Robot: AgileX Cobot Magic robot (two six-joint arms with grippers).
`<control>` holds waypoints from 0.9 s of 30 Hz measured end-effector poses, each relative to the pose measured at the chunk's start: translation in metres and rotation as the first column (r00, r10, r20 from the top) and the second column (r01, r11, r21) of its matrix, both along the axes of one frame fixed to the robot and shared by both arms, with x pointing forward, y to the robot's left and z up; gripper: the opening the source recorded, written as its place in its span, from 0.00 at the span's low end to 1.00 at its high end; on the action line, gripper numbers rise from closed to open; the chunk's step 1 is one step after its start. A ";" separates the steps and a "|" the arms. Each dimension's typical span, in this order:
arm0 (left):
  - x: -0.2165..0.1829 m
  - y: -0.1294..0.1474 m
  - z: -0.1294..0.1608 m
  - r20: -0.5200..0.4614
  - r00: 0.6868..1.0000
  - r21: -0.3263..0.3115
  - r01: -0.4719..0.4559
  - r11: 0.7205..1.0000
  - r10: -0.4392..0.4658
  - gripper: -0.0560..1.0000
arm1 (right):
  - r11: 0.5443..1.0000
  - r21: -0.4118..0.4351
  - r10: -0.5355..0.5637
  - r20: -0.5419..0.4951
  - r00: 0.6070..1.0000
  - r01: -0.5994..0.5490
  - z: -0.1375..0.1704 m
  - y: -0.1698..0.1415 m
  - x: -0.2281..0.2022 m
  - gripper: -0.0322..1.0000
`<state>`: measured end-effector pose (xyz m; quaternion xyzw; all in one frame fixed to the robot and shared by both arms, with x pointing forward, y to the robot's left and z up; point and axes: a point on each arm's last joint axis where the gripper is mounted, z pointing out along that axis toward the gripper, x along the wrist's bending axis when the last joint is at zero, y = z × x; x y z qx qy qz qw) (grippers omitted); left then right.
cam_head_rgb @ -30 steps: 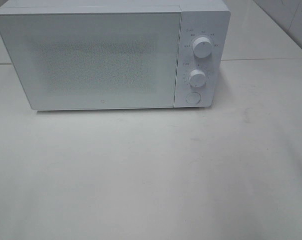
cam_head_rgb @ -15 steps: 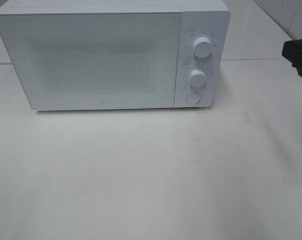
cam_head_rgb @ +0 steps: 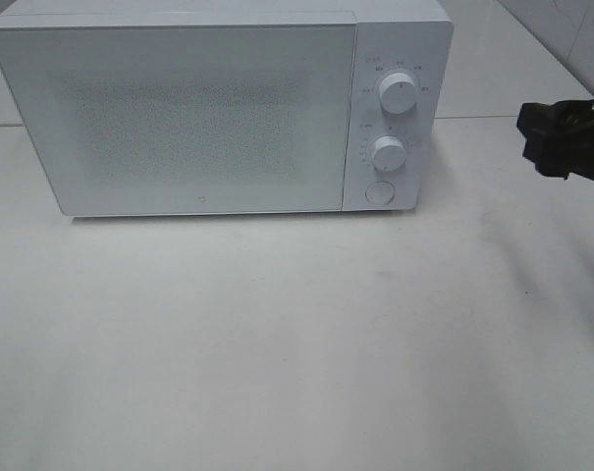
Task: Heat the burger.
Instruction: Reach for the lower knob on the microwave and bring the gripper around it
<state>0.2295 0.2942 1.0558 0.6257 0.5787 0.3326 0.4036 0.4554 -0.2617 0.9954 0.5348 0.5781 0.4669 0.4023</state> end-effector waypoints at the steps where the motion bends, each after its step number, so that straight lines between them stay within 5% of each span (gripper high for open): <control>1: 0.000 0.000 0.000 0.000 1.000 0.000 0.000 1.000 0.000 0.99 | 1.000 -0.011 0.013 0.009 1.000 -0.013 -0.006 0.007 0.001 0.77; 20: 0.000 0.000 0.000 0.000 1.000 0.000 0.000 1.000 0.000 0.99 | 0.998 -0.054 -0.033 0.135 0.990 0.041 -0.037 0.063 0.002 0.77; 27: 0.000 0.000 0.000 0.000 1.000 0.000 0.000 1.000 0.000 0.99 | 0.997 -0.071 -0.022 0.104 0.994 0.030 -0.050 0.080 0.002 0.77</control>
